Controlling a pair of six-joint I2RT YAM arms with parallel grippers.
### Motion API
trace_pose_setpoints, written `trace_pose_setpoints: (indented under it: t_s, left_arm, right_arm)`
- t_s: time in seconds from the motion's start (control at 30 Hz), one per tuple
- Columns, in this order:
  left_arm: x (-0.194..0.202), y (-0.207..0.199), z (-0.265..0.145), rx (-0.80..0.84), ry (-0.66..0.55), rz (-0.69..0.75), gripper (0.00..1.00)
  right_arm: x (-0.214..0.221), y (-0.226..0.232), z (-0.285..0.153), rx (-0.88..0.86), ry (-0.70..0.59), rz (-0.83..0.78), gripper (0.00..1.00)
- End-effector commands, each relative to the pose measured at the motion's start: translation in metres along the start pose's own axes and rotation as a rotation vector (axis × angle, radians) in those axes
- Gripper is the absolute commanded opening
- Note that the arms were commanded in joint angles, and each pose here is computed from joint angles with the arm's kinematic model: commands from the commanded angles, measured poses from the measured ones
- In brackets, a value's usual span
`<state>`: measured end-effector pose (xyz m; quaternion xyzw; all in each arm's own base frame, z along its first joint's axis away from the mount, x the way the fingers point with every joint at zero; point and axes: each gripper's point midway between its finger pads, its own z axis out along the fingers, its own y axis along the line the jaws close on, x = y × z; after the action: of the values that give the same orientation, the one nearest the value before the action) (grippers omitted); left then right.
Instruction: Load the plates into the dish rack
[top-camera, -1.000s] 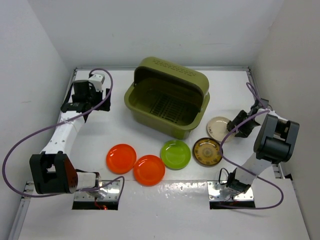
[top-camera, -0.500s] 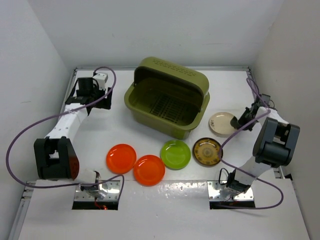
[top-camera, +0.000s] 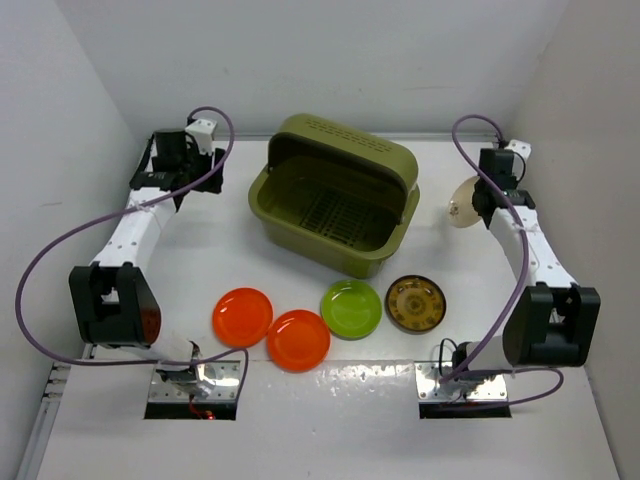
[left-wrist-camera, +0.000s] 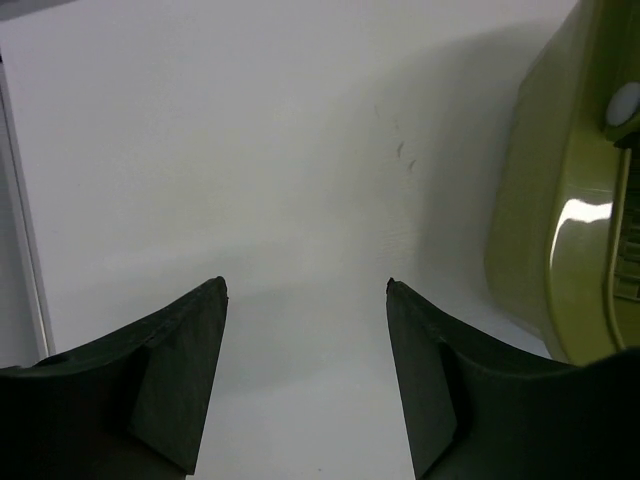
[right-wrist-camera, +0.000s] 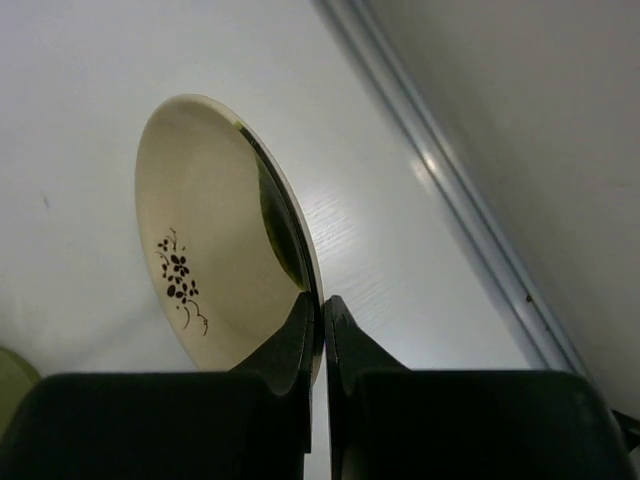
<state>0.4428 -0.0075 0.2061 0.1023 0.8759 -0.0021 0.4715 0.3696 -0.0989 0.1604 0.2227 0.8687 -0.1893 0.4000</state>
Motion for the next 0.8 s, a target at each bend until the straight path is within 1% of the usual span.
trace_pose_setpoints:
  t_s: [0.0, 0.07, 0.17, 0.2, 0.23, 0.27, 0.3, 0.33, 0.4, 0.43, 0.47, 0.5, 0.53, 0.57, 0.6, 0.63, 0.67, 0.73, 0.77]
  left_arm:
    - [-0.041, 0.002, -0.036, -0.024, -0.102, 0.043, 0.69]
    - [-0.044, 0.007, -0.050, -0.056, -0.107, 0.043, 0.70]
    - [-0.049, 0.007, -0.064, -0.058, -0.110, 0.054, 0.70]
    - [-0.053, 0.007, -0.070, -0.062, -0.126, 0.067, 0.70]
    - [-0.053, 0.007, -0.070, -0.062, -0.126, 0.067, 0.70]
    - [-0.056, 0.008, -0.075, -0.065, -0.139, 0.078, 0.70]
    - [-0.055, 0.006, -0.073, -0.055, -0.143, 0.079, 0.70]
    - [-0.055, 0.004, -0.071, -0.045, -0.150, 0.089, 0.71]
    - [-0.057, 0.003, -0.060, -0.038, -0.171, 0.083, 0.71]
    - [-0.053, 0.003, -0.049, -0.033, -0.155, 0.067, 0.70]
    - [-0.051, 0.002, -0.043, -0.028, -0.145, 0.033, 0.67]
    - [-0.061, 0.000, -0.042, -0.009, -0.163, 0.036, 0.67]
    - [-0.061, 0.002, -0.038, 0.001, -0.159, 0.022, 0.65]
    - [-0.058, 0.000, -0.035, 0.011, -0.151, 0.022, 0.65]
    - [-0.064, 0.001, -0.035, 0.007, -0.175, 0.025, 0.65]
    - [-0.056, 0.007, -0.029, -0.011, -0.156, 0.016, 0.65]
    - [-0.053, 0.011, -0.028, -0.018, -0.155, -0.002, 0.65]
    - [-0.041, 0.012, -0.021, -0.019, -0.124, -0.032, 0.65]
    - [-0.041, 0.012, -0.021, -0.019, -0.124, -0.032, 0.65]
  right_arm:
    - [-0.067, -0.023, -0.023, 0.084, -0.223, 0.054, 0.00]
    - [-0.079, -0.025, -0.030, 0.102, -0.273, 0.042, 0.00]
    - [-0.114, -0.027, -0.057, 0.109, -0.393, 0.050, 0.00]
    - [-0.121, -0.027, -0.063, 0.104, -0.417, 0.001, 0.00]
    - [-0.142, -0.023, -0.078, 0.070, -0.502, 0.021, 0.00]
    - [-0.153, -0.012, -0.096, 0.029, -0.555, 0.010, 0.00]
    - [-0.160, -0.005, -0.105, 0.012, -0.591, -0.072, 0.00]
    - [-0.181, -0.001, -0.129, -0.021, -0.694, -0.040, 0.00]
    - [-0.203, 0.014, -0.156, -0.090, -0.796, -0.101, 0.00]
    - [-0.218, 0.014, -0.178, -0.104, -0.860, -0.124, 0.00]
    - [-0.223, 0.030, -0.197, -0.154, -0.899, -0.171, 0.00]
    - [-0.237, 0.046, -0.222, -0.253, -0.968, -0.206, 0.00]
    - [-0.249, 0.051, -0.246, -0.299, -1.021, -0.210, 0.00]
    - [-0.247, 0.069, -0.257, -0.369, -1.026, -0.240, 0.00]
    - [-0.259, 0.091, -0.295, -0.508, -1.110, -0.262, 0.00]
    - [-0.256, 0.110, -0.310, -0.584, -1.127, -0.287, 0.00]
    - [-0.244, 0.142, -0.305, -0.665, -1.095, -0.361, 0.00]
    - [-0.237, 0.176, -0.351, -0.838, -1.148, -0.408, 0.00]
    - [-0.225, 0.190, -0.353, -0.882, -1.127, -0.467, 0.00]
